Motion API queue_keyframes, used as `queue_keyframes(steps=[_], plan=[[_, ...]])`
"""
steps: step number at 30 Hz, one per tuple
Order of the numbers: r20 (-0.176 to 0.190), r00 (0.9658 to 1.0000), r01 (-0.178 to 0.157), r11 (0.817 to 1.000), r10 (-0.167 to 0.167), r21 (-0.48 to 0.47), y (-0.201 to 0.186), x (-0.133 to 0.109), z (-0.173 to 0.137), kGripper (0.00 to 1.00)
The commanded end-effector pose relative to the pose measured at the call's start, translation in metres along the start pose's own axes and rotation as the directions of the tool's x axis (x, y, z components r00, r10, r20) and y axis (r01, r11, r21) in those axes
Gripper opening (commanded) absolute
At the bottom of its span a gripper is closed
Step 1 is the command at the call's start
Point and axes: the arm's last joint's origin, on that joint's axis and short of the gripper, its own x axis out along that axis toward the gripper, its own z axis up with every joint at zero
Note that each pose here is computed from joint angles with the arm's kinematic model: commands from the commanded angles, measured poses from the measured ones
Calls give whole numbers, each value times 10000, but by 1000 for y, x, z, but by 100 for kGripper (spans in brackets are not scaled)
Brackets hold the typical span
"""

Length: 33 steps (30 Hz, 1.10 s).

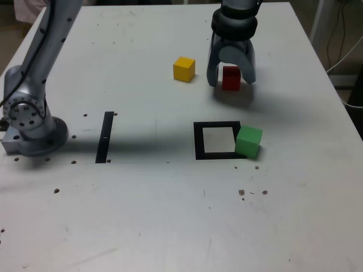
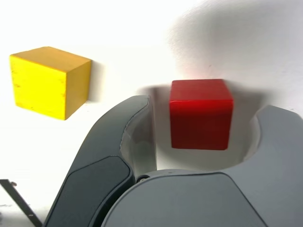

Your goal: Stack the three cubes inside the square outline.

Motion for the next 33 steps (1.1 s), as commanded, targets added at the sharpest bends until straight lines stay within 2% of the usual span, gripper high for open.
queue_keyframes(steps=[1, 8, 12, 25, 28, 33], plan=[[107, 9999, -12, 10000, 13, -61, 2, 1, 2, 46], [418, 9991, 36, 9999, -31, -98, 2, 2, 6, 26], [557, 9984, 108, 9999, -102, -107, 2, 3, 7, 19], [545, 9982, 273, 9996, -267, -105, 0, 8, 6, 11], [603, 9979, 237, 9996, -227, -157, -2, 2, 1, 11], [895, 9960, 91, 9991, -55, -407, -8, -17, -14, 11]])
